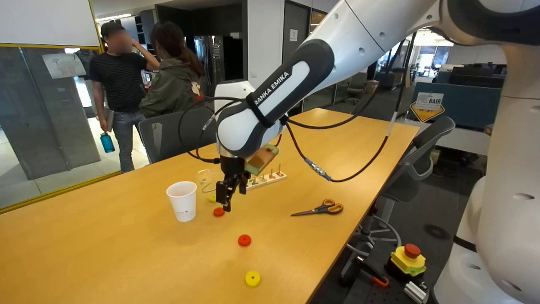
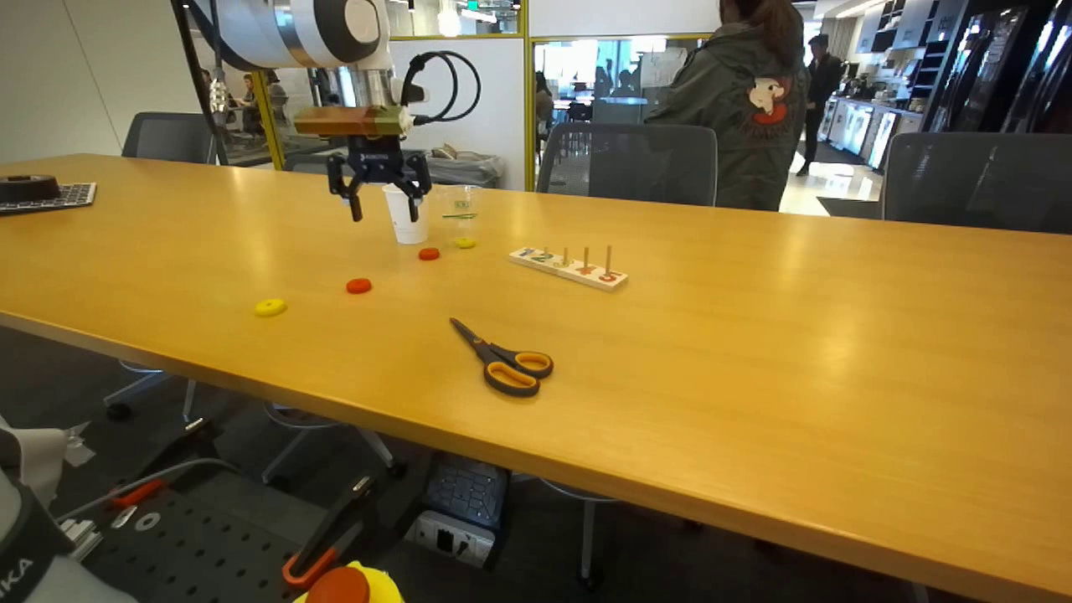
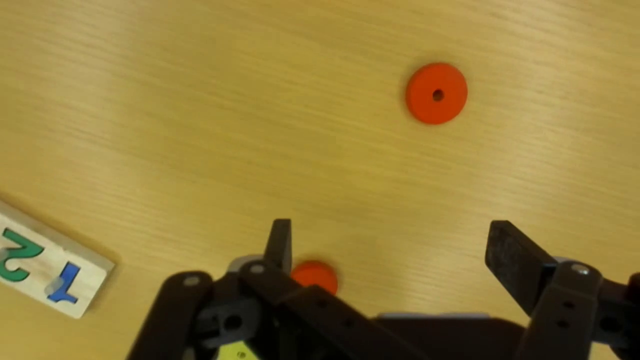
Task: Put one yellow block in the clear cup then put the orange blocks in the white cup, then put the last yellow block in the clear cup
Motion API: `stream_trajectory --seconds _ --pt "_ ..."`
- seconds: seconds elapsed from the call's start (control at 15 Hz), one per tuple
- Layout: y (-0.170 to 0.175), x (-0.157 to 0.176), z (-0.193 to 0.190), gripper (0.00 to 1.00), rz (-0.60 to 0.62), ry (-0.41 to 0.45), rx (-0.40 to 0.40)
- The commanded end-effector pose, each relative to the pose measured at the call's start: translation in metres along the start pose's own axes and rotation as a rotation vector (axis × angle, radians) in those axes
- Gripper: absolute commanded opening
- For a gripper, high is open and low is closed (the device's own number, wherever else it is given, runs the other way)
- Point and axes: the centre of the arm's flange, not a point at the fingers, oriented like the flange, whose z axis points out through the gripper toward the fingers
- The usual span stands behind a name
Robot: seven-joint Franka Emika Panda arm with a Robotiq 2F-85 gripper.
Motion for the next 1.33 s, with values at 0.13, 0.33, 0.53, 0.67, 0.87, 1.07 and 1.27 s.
stream_trajectory --seconds 0.13,0.33,0.53,0.67,0.87,1.07,1.27 --pt "-0.016 -0.035 0.041 1.0 0.02 0.022 0.039" --pt "-0.02 -0.045 0.06 1.0 0.032 0.003 0.046" --pt "-0.021 -0.048 0.074 1.0 0.033 -0.01 0.059" --pt "-0.023 -0.048 0.08 1.0 0.035 -0.017 0.07" --pt "-0.029 -0.047 0.086 1.0 0.037 -0.021 0.084" --pt "-0.032 -0.048 0.09 1.0 0.038 -0.025 0.091" --pt "-0.033 -0.048 0.091 0.74 0.041 -0.012 0.08"
